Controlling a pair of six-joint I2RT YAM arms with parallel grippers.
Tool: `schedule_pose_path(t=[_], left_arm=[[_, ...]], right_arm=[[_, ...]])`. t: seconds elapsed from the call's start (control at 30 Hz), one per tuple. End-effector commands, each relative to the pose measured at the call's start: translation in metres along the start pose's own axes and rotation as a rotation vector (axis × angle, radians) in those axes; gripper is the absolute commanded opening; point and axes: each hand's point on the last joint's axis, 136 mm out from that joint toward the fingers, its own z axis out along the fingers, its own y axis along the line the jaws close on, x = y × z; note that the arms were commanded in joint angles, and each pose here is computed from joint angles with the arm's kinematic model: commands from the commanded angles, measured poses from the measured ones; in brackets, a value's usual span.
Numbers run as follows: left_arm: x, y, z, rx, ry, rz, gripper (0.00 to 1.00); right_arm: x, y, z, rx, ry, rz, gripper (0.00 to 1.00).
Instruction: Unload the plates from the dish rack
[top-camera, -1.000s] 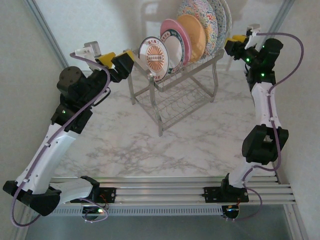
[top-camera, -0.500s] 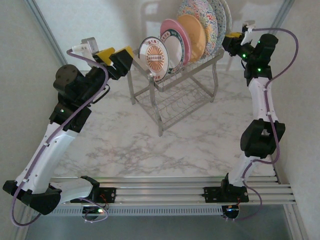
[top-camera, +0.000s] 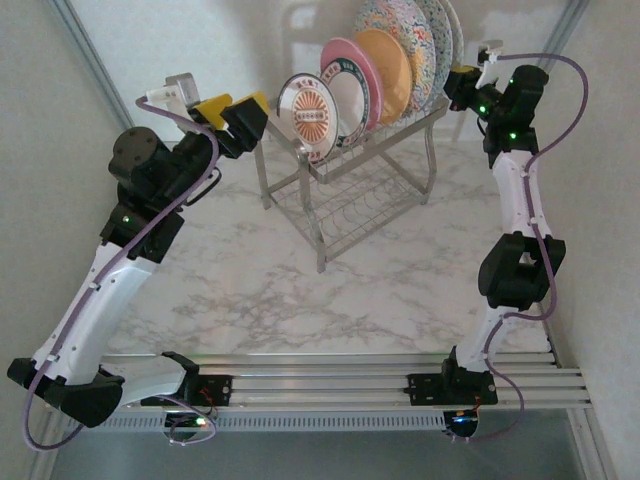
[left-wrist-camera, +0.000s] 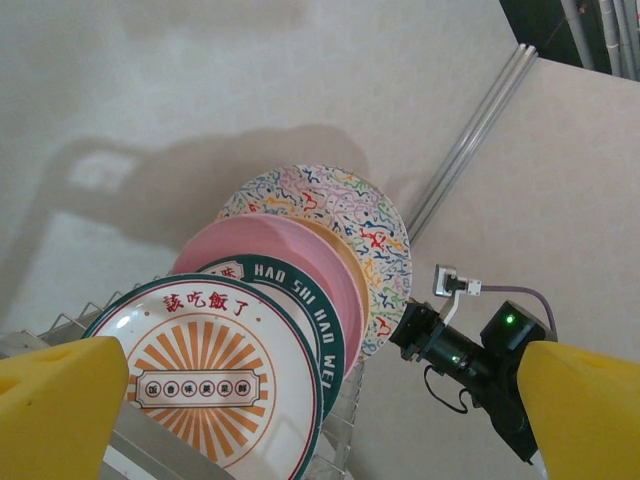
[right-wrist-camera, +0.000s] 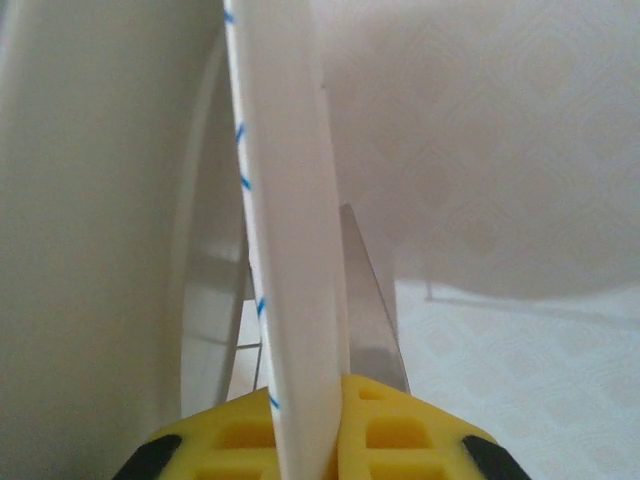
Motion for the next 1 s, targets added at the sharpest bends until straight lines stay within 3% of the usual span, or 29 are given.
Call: schedule_pose_path(t=[0.0,0.27,0.97], left_arm=[[-0.017,-0.021,-0.004,0.067,-0.037,-0.002,1.00],[-0.015,-0.020,-0.004,0.067,-0.036,-0.006,0.99],[-0.013,-0.024,-0.009,0.089,-0.034,-0.023,1.00]], right_arm=[[-0.015,0.021,0.003,-0.081,-0.022,-0.003,0.04],[-0.032,0.036,0.000,-0.080,-0.051,-0.026,0.00],[-0.118,0.032,-0.039,0.130,-0.227,-0.109,0.00]])
